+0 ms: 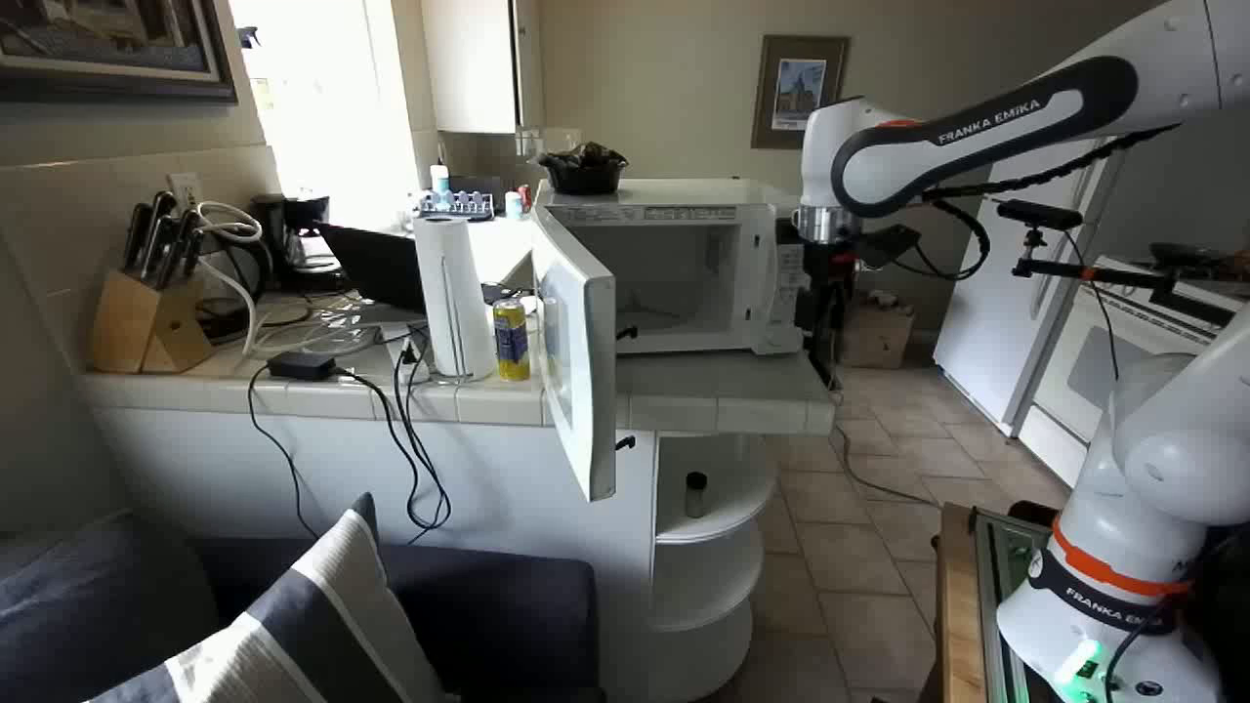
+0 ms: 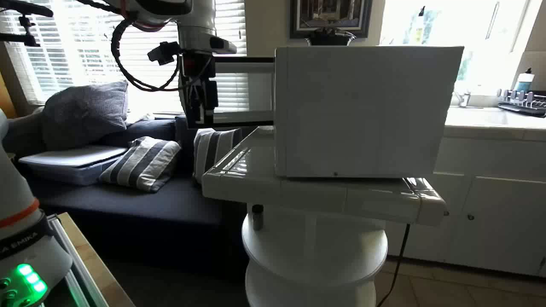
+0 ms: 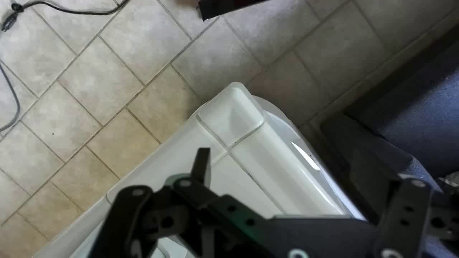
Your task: Pick up the jar from the shelf and put it on top of the microwave.
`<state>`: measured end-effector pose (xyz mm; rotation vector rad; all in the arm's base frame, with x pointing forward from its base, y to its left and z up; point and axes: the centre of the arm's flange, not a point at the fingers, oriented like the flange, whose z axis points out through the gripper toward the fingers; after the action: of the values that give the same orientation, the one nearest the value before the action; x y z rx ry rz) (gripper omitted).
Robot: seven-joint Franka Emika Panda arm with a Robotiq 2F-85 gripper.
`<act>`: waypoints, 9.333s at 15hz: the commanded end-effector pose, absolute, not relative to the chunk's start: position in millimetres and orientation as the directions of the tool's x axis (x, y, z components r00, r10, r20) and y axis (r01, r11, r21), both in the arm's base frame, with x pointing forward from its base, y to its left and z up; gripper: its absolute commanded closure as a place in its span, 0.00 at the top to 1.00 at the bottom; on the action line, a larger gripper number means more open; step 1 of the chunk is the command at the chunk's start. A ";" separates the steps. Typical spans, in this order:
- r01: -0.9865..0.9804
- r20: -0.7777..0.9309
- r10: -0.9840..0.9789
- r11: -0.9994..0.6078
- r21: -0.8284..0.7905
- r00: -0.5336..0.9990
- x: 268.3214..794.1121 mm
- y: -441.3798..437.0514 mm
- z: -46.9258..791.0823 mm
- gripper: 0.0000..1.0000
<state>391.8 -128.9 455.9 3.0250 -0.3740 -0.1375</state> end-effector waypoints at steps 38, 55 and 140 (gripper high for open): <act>-0.746 0.297 -0.689 -0.647 0.160 0.661 414.9 16.9 193.8 1.00; -0.752 0.329 -0.689 -0.648 0.118 0.645 439.5 15.2 204.9 1.00; -0.816 0.834 -0.380 -0.563 0.135 0.401 353.4 71.8 364.2 0.23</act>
<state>369.8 76.1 307.0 2.1552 -1.0234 1.0264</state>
